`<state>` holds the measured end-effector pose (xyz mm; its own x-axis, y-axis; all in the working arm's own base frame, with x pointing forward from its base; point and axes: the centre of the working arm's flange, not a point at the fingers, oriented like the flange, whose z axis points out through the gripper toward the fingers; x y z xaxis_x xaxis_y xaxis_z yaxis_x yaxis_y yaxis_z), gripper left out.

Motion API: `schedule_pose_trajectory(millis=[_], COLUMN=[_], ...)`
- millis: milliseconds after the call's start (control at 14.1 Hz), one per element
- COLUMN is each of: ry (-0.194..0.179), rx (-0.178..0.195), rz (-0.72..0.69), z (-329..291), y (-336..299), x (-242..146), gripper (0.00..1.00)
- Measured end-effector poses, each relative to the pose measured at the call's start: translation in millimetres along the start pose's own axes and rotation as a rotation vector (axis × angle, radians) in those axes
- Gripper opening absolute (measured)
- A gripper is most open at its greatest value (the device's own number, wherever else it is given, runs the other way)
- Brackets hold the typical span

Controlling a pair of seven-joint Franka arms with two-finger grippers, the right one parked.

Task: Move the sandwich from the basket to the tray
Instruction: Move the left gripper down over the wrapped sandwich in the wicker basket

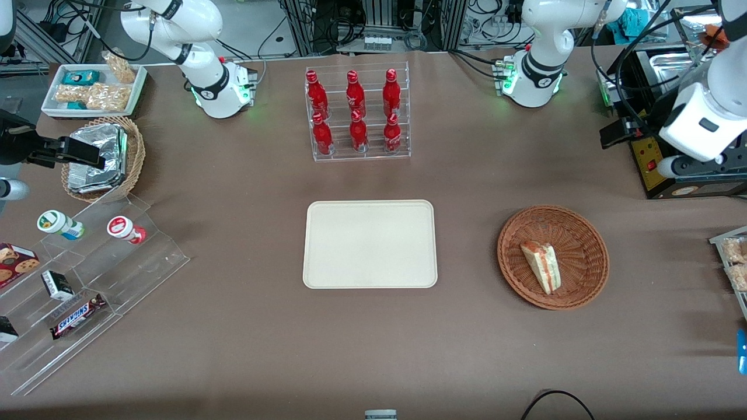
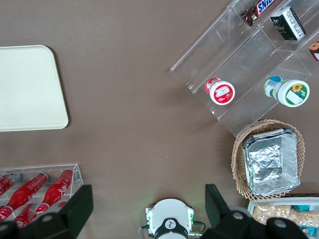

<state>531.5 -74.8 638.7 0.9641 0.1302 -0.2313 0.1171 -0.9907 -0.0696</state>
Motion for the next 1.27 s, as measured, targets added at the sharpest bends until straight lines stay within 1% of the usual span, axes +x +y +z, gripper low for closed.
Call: schedule_pose_trajectory(millis=[283, 495, 566, 707, 778, 848, 1131, 1273], ry=[0.008, 0.010, 0.005, -0.027, -0.043, -0.049, -0.031, 0.001], rx=[0.009, 0.006, 0.006, 0.012, 0.012, 0.007, -0.037, -0.053], rz=[0.002, -0.001, -0.002, -0.009, -0.024, -0.050, -0.125, -0.135], z=[4.4, 14.7, 19.6, 35.2, 47.3, 61.1, 121.5, 157.8], y=[2.2, 2.8, 2.8, 0.3, -4.2, -12.4, -44.7, -42.1], x=[2.9, 17.2, 22.7, 35.2, 45.7, 61.1, 126.3, 148.6], gripper=[1.00, 1.00, 1.00, 1.00, 1.00, 1.00, 1.00, 1.00])
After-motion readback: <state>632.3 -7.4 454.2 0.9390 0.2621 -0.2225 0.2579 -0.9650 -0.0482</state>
